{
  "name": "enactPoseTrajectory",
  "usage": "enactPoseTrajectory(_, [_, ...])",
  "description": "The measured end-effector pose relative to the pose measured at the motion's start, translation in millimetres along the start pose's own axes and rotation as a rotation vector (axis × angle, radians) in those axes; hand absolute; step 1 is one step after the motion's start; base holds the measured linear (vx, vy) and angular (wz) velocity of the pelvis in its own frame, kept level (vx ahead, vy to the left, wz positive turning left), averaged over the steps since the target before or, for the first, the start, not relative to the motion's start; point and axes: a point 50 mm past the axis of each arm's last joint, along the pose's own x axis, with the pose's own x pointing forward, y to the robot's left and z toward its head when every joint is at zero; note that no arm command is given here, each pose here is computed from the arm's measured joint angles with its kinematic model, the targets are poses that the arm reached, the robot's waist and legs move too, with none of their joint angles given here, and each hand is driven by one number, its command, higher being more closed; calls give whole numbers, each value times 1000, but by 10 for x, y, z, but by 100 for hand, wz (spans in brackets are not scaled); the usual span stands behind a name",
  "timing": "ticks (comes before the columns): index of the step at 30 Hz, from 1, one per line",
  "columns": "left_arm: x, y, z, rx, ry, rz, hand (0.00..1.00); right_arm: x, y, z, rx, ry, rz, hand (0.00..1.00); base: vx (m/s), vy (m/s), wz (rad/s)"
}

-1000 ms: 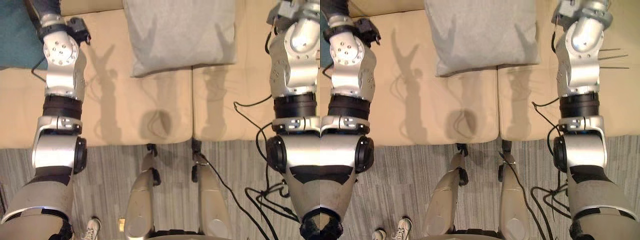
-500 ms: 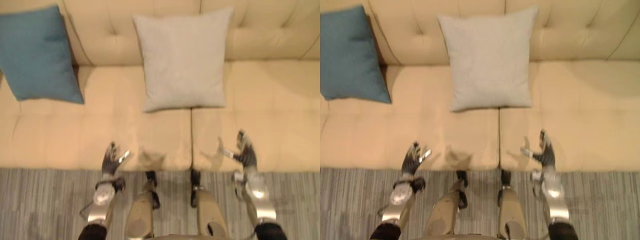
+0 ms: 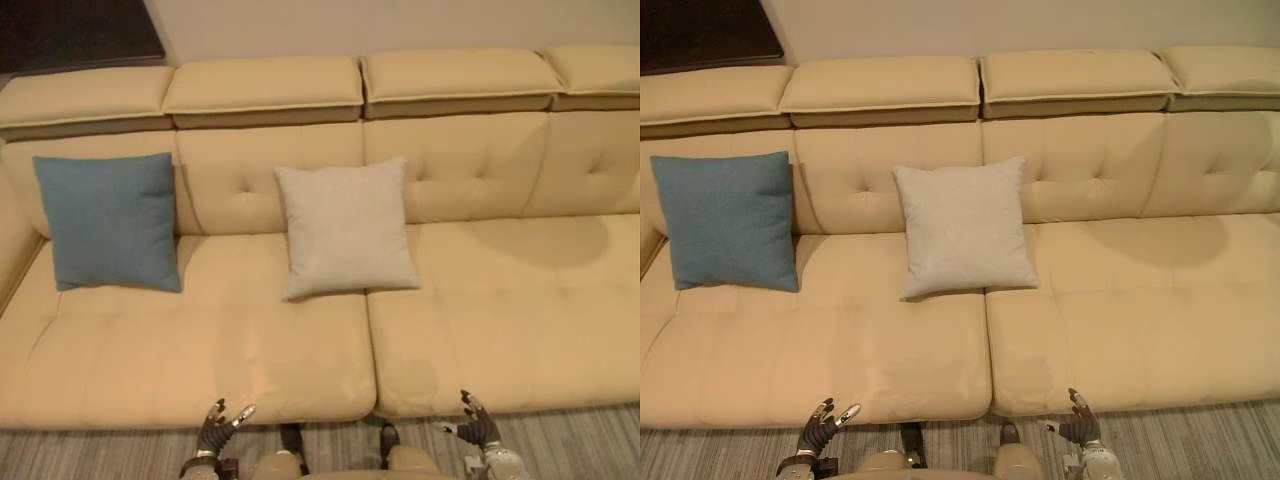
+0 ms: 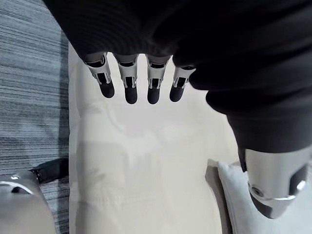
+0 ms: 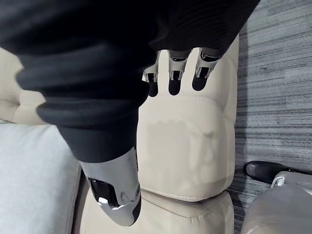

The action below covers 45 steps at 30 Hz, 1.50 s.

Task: Pick up cushions and gather them together orderly.

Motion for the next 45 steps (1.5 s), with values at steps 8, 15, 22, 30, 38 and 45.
enactPoseTrajectory(8, [135, -91, 538, -8, -193, -33, 0, -7, 226, -9, 17, 22, 54, 0, -85, -27, 6])
enactPoseTrajectory(15, [89, -282, 455, -26, -161, -68, 0, 127, 172, 170, -10, -19, 37, 0, -256, -185, 13])
enactPoseTrajectory(22, [110, -329, 508, -5, -168, -91, 0, 94, -85, 17, -1, 43, -45, 0, -336, -63, -1])
enactPoseTrajectory(30, [97, -286, 459, 7, -155, -84, 0, 105, 9, 69, 42, 28, -38, 0, -114, 114, -30])
enactPoseTrajectory(38, [97, -256, 478, 40, -167, -85, 0, 126, 57, 180, 85, -15, -40, 0, -29, 44, -87])
enactPoseTrajectory(45, [104, -329, 786, 43, -288, -110, 0, 210, -37, 425, 93, -97, -77, 0, 4, -37, -213])
